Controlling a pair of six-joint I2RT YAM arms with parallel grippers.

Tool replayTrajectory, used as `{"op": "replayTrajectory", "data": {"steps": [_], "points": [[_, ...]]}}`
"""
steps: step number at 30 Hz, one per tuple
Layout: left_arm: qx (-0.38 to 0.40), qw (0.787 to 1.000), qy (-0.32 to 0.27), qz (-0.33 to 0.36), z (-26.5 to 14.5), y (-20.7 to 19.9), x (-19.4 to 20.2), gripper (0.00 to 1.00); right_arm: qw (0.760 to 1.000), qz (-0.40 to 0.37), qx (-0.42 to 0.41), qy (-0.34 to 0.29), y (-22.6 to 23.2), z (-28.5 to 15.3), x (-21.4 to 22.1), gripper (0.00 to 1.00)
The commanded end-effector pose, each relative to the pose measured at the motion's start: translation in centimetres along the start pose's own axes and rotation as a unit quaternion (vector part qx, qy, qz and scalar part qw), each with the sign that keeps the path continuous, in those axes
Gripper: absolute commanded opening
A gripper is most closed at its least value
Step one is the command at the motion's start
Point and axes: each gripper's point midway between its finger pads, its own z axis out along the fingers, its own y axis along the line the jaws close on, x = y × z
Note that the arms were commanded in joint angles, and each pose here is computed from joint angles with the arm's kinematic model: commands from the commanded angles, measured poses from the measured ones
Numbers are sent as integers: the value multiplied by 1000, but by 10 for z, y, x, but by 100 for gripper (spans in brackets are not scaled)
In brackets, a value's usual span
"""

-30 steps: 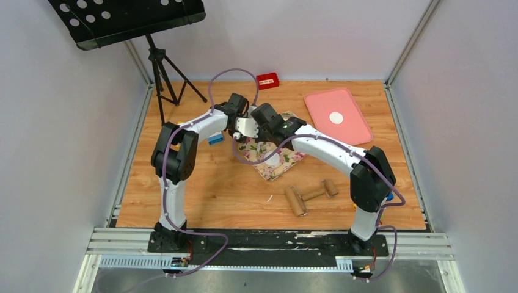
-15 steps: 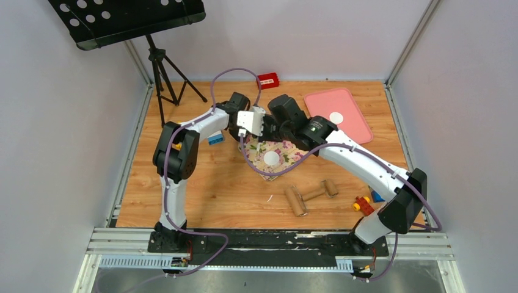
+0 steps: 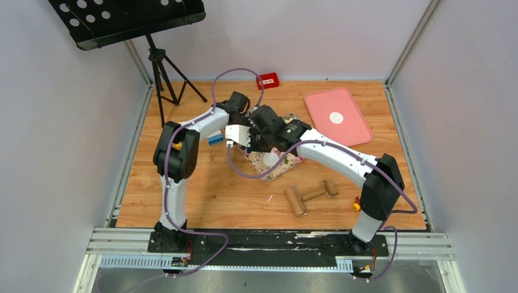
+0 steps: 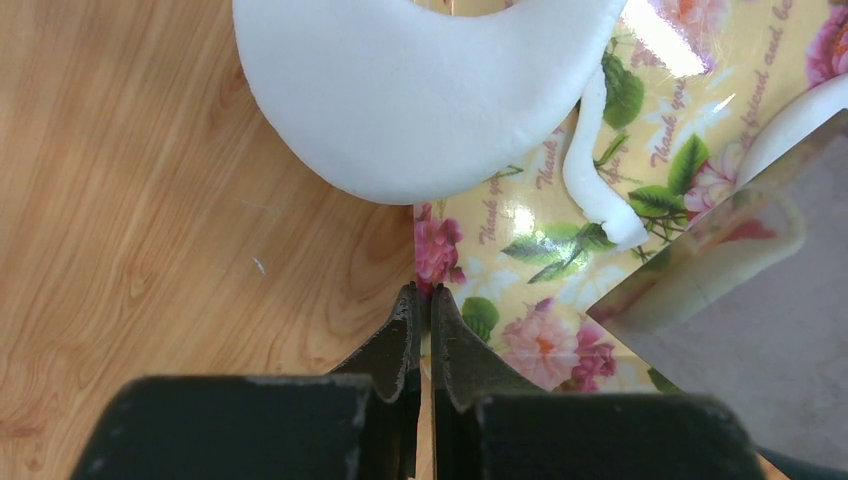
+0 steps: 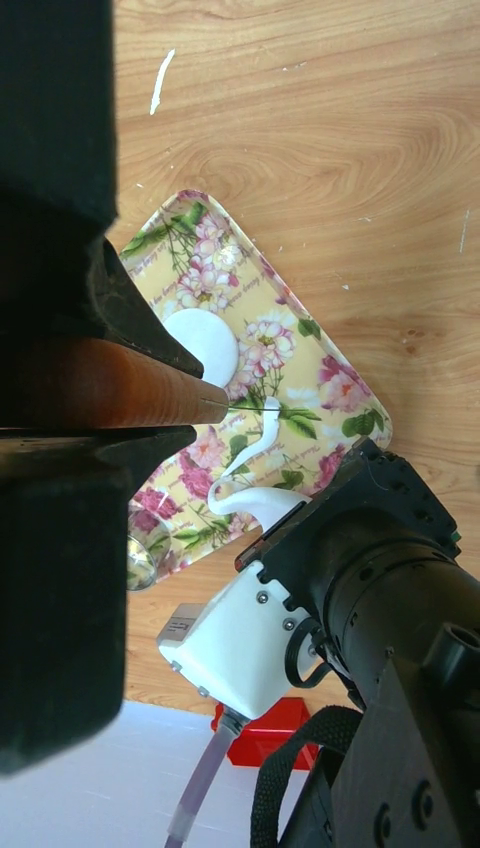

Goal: Roll out the dumpling wrappers from the dough
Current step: Scoop the dumpling wrapper from the work surface.

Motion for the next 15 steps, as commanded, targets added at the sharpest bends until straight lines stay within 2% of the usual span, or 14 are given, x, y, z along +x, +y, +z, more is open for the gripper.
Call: {"op": "replayTrajectory", "data": {"steps": [1, 8, 15], "points": [[8, 999, -23, 34, 0, 2, -17, 0, 999, -6, 18, -29, -12, 0, -16, 0], [10, 999, -22, 35, 1, 2, -15, 0, 999, -25, 9, -39, -5, -10, -14, 0], [16, 999, -20, 48, 1, 4, -20, 0, 996, -82, 9, -43, -7, -24, -9, 0]]}}
